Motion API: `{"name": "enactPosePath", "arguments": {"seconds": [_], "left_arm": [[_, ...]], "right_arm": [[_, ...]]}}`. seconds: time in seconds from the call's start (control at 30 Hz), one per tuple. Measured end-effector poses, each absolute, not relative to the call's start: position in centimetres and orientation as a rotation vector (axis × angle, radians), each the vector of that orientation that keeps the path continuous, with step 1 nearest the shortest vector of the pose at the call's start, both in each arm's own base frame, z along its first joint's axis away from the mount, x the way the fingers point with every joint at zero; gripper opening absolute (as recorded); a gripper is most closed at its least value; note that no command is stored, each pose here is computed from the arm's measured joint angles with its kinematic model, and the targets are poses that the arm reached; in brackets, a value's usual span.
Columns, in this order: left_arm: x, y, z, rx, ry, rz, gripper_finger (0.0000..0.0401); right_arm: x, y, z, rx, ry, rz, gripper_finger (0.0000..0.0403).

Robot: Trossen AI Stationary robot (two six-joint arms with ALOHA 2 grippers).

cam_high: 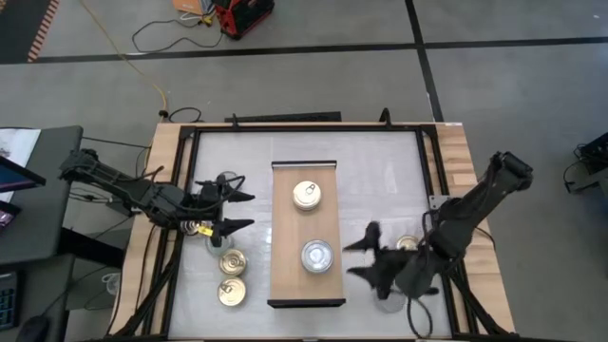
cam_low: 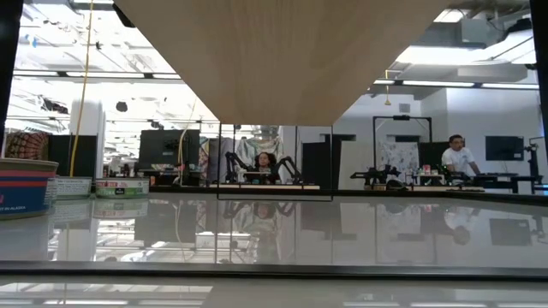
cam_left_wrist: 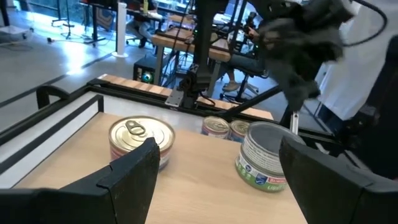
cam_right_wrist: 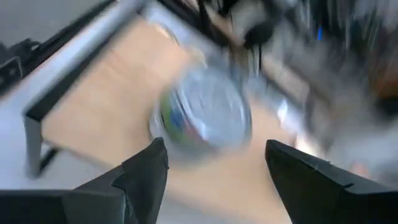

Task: Stack canned seafood by type on shelf
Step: Stack the green tuna can on top of the stacked green tuna cans on the shelf

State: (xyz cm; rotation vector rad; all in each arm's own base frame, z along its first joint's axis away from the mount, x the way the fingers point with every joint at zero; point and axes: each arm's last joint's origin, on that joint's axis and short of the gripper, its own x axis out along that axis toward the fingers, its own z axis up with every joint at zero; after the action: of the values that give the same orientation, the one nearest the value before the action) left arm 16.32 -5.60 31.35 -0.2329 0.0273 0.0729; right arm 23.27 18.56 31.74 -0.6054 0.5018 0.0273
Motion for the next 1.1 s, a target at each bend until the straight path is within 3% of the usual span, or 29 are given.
{"name": "enactPosePath", "arguments": {"seconds": [0.2,0.4,0.63,0.87,1.1], "left_arm": [[16.3,-5.6,31.3,-0.185,0.032,0.091,0.0316],[16.3,-5.6,31.3,-0.167,0.033,0.091,0.0316],[16.3,-5.6,31.2,-0.168,0.040,0.092,0.0316],[16.3,-5.6,31.2,-0.156,0.040,0.095,0.0316],[16.3,-5.6,31.2,-0.155,0.042,0.095,0.0316]], "right_arm": [[19.7,15.7,30.8,-0.047,0.829,-0.053,0.0302],[20.2,15.4,25.5,0.218,1.165,0.038,0.0302],[21.4,16.8,21.4,0.341,1.346,0.183,0.0301],[21.7,17.4,19.3,0.329,1.496,0.229,0.0299],[21.8,17.3,18.6,0.265,1.516,0.229,0.0244]]}}
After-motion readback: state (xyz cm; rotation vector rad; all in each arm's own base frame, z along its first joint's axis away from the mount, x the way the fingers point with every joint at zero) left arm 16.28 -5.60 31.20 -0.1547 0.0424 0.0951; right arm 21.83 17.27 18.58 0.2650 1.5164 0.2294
